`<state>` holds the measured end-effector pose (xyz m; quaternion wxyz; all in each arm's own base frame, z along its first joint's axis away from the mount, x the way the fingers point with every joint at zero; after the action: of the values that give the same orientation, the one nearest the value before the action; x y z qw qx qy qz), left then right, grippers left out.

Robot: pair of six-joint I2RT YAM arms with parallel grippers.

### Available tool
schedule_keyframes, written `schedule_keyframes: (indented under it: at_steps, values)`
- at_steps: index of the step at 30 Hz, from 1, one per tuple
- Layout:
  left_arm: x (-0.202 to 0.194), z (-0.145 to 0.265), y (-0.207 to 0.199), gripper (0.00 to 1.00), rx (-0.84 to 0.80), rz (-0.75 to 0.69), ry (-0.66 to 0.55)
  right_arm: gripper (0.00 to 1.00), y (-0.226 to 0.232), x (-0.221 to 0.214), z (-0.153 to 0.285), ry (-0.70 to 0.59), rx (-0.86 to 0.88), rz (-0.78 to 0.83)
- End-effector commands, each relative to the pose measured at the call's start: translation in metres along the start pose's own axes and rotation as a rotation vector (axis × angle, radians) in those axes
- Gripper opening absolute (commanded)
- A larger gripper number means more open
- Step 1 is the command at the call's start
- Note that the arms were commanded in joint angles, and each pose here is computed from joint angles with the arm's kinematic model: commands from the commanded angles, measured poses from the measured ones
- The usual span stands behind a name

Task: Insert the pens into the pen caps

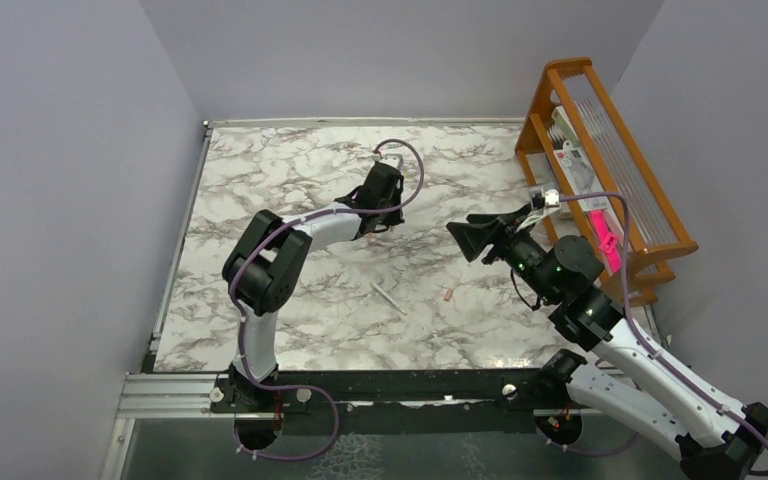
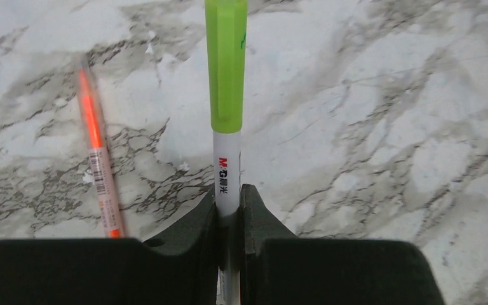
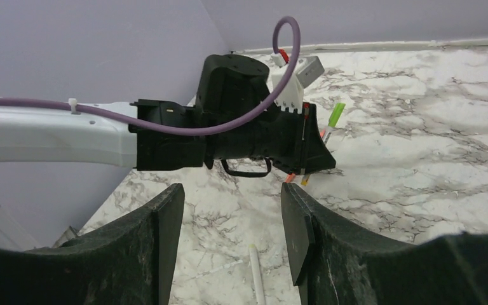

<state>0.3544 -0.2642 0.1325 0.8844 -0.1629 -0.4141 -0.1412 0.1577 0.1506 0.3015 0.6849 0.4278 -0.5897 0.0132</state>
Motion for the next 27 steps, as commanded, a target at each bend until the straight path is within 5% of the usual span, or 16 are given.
schedule_keyframes:
  at_steps: [1,11,27]
  values:
    - [-0.014,-0.009,0.012,0.02,0.16,0.028,0.083,0.57,-0.001,-0.005,-0.001,0.027,0.002,0.0]
    - [-0.032,-0.016,0.03,0.23,0.251,0.019,0.157,0.57,-0.01,-0.02,-0.001,0.061,-0.017,-0.004]
    - [-0.007,0.014,0.023,0.31,0.178,-0.018,0.091,0.58,-0.029,-0.051,-0.008,0.197,0.012,0.129]
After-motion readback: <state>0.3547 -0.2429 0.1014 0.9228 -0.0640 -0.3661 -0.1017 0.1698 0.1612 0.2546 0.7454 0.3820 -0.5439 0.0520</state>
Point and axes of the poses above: each gripper's point midway between its finger pads, its own z axis back along the fingers, its own y axis along the line the jaws close on, x = y × z, the point moved 10 cm from there along z, back along the fingers, and after that the axes turned 10 degrees about -z, right-handed, at the moved point
